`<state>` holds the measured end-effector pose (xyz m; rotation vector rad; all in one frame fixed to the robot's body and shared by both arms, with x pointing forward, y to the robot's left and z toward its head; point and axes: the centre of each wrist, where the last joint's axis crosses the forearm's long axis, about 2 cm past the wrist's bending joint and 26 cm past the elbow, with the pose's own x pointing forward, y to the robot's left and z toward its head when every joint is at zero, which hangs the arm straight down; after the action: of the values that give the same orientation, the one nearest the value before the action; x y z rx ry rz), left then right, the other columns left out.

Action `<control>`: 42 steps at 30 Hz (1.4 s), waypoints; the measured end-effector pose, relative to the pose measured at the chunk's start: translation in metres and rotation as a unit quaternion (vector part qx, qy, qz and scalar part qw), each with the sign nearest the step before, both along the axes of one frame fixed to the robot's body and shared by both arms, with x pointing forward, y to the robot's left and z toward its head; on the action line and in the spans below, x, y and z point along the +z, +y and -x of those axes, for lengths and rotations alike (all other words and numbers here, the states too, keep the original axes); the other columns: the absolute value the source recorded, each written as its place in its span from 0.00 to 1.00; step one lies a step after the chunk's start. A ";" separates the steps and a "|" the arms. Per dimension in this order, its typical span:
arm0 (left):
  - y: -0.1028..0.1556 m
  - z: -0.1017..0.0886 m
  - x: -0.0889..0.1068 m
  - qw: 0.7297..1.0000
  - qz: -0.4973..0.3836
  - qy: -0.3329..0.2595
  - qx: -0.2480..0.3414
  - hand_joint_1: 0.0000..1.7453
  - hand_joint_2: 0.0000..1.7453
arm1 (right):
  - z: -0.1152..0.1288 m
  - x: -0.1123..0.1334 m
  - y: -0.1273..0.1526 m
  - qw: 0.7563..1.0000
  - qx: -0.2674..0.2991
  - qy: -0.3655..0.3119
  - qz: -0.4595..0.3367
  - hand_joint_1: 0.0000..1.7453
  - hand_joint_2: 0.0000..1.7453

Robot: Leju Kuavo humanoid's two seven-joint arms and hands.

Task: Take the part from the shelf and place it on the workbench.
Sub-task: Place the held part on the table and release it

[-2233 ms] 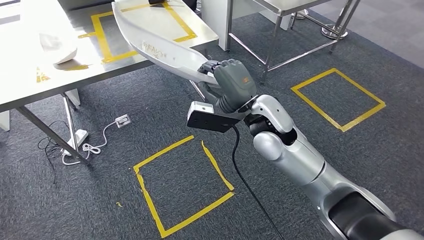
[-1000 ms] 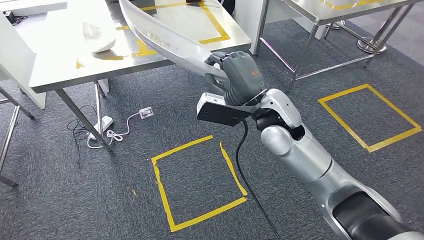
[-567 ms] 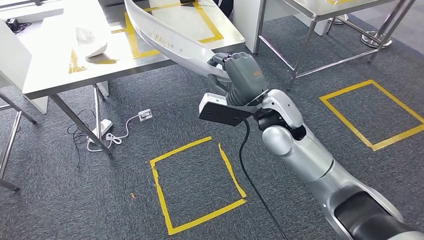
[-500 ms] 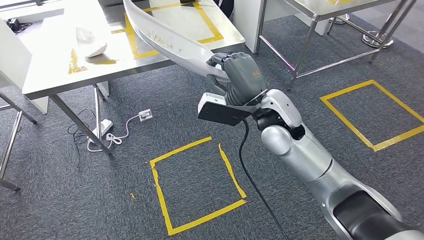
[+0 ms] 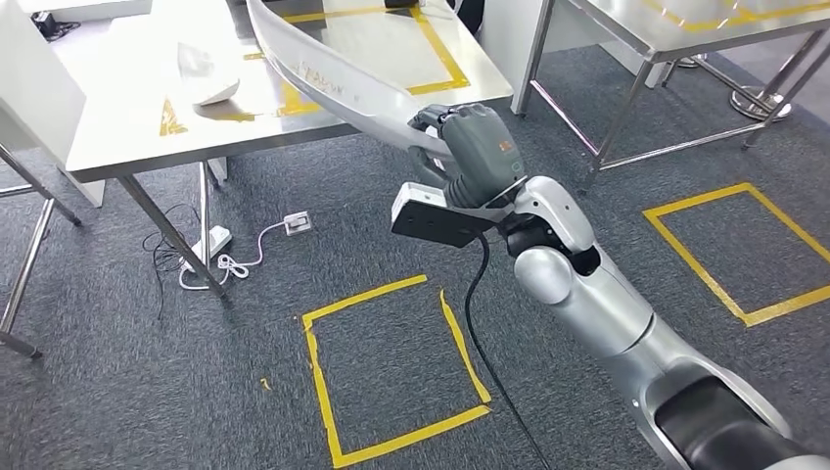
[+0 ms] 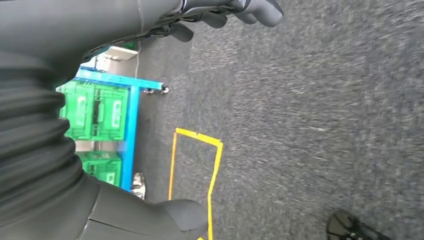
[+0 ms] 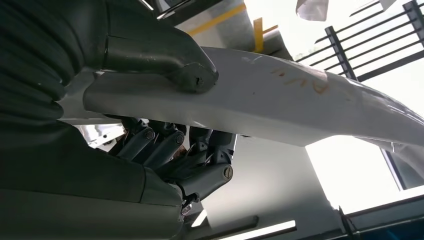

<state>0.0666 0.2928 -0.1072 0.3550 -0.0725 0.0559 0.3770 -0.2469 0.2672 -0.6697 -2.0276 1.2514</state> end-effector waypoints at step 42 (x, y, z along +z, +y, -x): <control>-0.008 0.004 -0.001 1.000 0.014 -0.004 -0.019 0.00 1.00 | 0.005 -0.019 -0.045 1.000 -0.014 0.025 0.010 1.00 1.00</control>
<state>0.0622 0.2846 -0.1080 0.3255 -0.0863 0.0210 0.3724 -0.2921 0.2478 -0.6686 -1.9605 1.2616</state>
